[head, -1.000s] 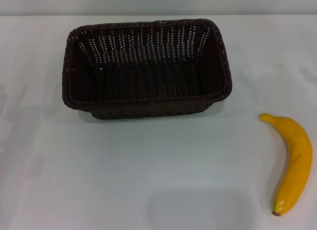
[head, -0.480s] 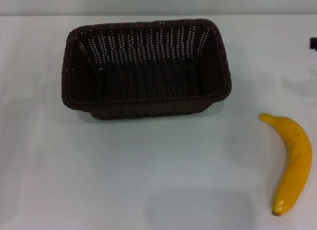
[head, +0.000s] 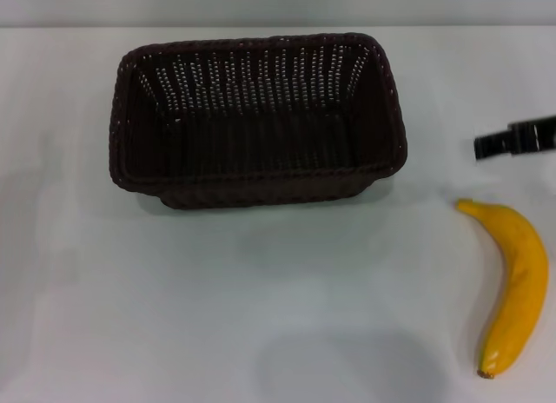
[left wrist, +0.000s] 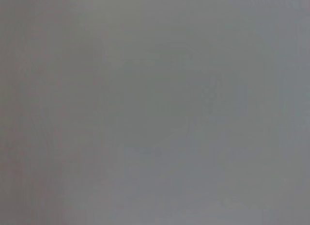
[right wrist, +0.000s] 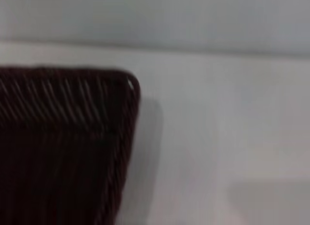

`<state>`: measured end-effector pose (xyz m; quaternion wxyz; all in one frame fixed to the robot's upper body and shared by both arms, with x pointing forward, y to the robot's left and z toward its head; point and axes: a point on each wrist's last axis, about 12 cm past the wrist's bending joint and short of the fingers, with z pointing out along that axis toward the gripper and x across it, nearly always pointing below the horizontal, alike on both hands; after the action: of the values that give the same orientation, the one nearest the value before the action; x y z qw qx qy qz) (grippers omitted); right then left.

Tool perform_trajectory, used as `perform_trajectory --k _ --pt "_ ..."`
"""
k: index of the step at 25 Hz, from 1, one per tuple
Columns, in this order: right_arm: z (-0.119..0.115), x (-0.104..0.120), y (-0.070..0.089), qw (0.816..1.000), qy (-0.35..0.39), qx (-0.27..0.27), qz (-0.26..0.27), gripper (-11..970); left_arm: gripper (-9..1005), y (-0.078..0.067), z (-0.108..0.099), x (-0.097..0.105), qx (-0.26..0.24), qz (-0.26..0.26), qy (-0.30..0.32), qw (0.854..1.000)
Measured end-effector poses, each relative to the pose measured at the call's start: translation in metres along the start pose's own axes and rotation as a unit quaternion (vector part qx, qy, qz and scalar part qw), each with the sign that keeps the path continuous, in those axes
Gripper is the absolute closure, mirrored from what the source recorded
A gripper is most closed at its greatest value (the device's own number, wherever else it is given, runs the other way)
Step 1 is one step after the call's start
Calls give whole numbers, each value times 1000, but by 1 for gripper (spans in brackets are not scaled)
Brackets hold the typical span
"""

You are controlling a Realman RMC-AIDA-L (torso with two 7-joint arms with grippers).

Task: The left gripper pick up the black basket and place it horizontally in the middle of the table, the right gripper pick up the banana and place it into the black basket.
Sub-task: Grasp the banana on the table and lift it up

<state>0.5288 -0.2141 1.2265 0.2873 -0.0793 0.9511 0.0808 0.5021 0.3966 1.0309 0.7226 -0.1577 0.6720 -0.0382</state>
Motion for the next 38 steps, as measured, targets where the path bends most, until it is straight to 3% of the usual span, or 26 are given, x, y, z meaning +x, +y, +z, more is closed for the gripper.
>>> perform_trajectory --k 6,12,22,31,38 --pt "0 15 2 995 77 49 38 148 313 -4 5 -1 1 -7 -5 1000" --pt "9 34 6 991 111 60 54 156 313 -13 14 2 -9 -34 -7 999" --pt "32 45 8 988 126 59 62 166 313 -21 20 5 2 -35 1 999" --pt "46 46 -3 985 128 95 65 168 313 -22 22 2 4 -31 -1 999" --pt "58 48 -4 984 140 90 68 170 313 -22 26 0 7 -30 -5 1000"
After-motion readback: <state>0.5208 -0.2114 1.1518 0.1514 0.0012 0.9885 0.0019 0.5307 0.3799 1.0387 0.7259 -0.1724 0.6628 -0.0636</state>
